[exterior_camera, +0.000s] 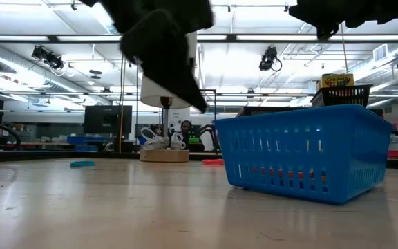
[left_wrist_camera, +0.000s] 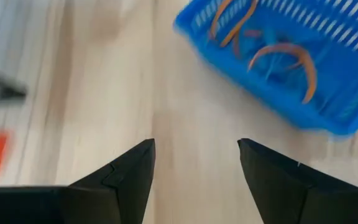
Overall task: Pick & Place Office Desk Supplies
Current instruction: Put the blue rubber band into the blue bin
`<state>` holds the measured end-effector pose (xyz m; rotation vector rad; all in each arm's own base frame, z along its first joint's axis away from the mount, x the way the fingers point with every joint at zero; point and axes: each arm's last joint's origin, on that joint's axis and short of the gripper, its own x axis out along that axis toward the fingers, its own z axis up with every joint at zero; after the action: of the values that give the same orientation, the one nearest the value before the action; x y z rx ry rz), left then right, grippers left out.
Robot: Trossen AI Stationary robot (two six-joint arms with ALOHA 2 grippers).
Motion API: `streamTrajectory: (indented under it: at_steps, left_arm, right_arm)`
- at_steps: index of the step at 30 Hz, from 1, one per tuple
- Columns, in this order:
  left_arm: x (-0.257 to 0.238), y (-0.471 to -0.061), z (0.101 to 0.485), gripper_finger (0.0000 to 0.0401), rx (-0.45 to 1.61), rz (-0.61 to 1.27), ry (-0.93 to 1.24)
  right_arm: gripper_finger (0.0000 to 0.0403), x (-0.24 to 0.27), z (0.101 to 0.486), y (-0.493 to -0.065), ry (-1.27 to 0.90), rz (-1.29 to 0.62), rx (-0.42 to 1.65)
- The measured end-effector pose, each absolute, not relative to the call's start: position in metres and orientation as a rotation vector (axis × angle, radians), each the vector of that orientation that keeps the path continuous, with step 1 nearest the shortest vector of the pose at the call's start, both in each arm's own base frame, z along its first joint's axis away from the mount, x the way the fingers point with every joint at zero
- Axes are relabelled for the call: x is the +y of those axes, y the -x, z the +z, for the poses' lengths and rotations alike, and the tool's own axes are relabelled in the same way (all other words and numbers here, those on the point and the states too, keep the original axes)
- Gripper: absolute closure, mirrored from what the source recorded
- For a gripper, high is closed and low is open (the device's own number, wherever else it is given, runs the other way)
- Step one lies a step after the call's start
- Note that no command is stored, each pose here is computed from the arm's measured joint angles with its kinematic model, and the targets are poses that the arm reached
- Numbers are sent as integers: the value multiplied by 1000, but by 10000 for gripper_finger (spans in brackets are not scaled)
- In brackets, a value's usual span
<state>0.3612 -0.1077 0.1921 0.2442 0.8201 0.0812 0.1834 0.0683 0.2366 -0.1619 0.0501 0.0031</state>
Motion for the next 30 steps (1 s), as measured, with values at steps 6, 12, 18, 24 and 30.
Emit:
streamTrajectory:
  at_steps: [6, 12, 18, 24, 30]
  left_arm:
    - [-91, -326, 176, 161, 867, 243, -81]
    - [-75, -282, 164, 161, 775, 373, 87]
    - [-55, -235, 168, 161, 761, 526, 259]
    - [-36, -214, 160, 171, 799, 677, 396]
    - [-24, -213, 149, 194, 879, 708, 455]
  right_arm:
    - [254, 68, 236, -183, 158, 4, 57]
    - [254, 68, 236, -183, 145, 4, 62]
    - [254, 68, 236, -183, 141, 3, 55]
    - [254, 68, 238, -184, 146, 3, 40]
    - [254, 68, 239, -184, 131, 2, 33]
